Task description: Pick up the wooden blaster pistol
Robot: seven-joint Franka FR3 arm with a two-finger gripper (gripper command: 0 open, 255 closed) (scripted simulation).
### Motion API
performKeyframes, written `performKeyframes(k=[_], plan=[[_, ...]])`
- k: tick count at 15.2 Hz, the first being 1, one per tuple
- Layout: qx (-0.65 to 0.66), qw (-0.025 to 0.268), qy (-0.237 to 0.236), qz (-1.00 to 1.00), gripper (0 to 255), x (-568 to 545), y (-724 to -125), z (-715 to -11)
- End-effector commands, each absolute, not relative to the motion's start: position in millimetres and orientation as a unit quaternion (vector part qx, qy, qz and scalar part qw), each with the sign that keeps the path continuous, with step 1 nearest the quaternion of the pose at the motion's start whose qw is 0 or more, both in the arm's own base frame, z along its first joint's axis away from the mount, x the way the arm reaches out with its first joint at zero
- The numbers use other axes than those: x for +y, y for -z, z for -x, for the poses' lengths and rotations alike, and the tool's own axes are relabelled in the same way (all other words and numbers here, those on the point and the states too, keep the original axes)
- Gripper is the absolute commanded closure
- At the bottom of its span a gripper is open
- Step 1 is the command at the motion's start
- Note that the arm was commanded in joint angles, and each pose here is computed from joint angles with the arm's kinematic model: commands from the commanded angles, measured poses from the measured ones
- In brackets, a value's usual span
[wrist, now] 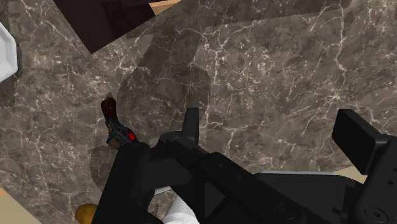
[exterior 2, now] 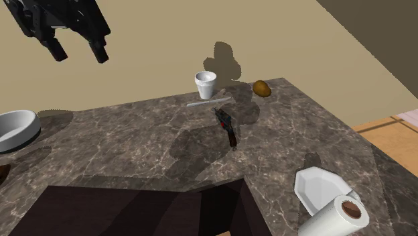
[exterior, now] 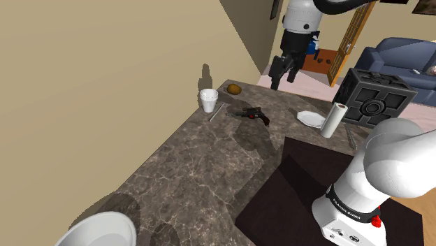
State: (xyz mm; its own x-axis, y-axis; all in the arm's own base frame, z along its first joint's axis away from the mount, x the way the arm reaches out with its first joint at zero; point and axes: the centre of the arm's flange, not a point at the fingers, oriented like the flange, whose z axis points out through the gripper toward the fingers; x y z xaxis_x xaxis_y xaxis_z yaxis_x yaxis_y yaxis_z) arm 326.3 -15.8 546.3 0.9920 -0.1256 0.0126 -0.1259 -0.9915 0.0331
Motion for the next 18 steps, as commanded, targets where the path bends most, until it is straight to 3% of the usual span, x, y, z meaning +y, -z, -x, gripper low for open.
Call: performKeyframes(k=[1, 18], plan=[[-0.063, 0.017, -0.005, -0.998, 0, -16, -546, -326], [0.026, 0.027, 0.070, -0.997, 0, -152, -413, -465]])
